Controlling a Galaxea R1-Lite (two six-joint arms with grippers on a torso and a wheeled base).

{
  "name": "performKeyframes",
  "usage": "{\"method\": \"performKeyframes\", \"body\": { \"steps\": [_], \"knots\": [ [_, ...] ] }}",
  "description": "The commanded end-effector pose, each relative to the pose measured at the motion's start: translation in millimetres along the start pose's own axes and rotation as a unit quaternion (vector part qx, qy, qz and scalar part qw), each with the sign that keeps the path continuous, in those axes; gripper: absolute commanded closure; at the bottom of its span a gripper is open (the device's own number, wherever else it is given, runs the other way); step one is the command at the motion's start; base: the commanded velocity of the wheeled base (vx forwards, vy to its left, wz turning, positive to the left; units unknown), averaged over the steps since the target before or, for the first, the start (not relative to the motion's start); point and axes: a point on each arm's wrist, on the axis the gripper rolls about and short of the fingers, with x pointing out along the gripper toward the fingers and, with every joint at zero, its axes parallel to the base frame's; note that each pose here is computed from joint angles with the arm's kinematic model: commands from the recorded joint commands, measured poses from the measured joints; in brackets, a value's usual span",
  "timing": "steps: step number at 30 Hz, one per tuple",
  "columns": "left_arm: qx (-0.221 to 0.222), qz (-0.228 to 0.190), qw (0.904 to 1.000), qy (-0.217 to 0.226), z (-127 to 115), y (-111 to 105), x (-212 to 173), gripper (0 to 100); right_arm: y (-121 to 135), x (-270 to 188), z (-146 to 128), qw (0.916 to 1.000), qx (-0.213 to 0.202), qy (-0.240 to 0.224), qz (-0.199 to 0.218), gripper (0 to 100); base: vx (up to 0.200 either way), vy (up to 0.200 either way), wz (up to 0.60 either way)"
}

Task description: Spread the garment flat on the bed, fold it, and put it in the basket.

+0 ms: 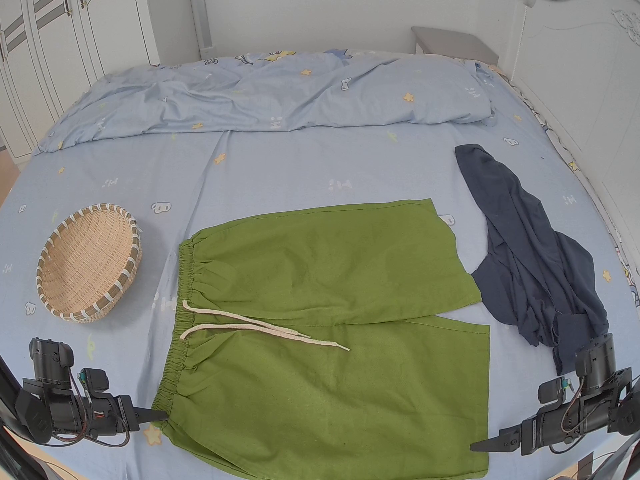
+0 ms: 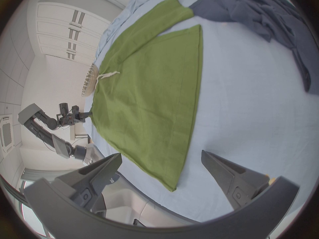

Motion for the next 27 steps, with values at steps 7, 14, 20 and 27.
{"method": "performKeyframes", "body": {
  "steps": [7, 14, 20, 27],
  "knots": [
    [-0.009, 0.000, 0.9999, 0.007, -5, 2, -1, 100, -7, 17, -13, 0.9962, 0.008, 0.086, -0.002, 0, 0.000, 0.000, 0.00],
    [-0.009, -0.001, 0.9999, 0.007, -5, 2, -1, 100, -3, 22, -20, 0.9924, -0.008, 0.123, 0.003, 0, 0.000, 0.000, 0.00],
    [-0.009, -0.001, 0.9999, 0.008, -5, 2, -1, 100, 1, 23, -23, 0.9891, -0.032, 0.141, 0.025, 0, 0.000, 0.000, 0.00],
    [-0.009, -0.001, 0.9999, 0.007, -5, 2, -1, 100, 1, 25, -22, 0.9880, -0.044, 0.142, 0.044, 0, 0.000, 0.000, 0.00]
  ]
}}
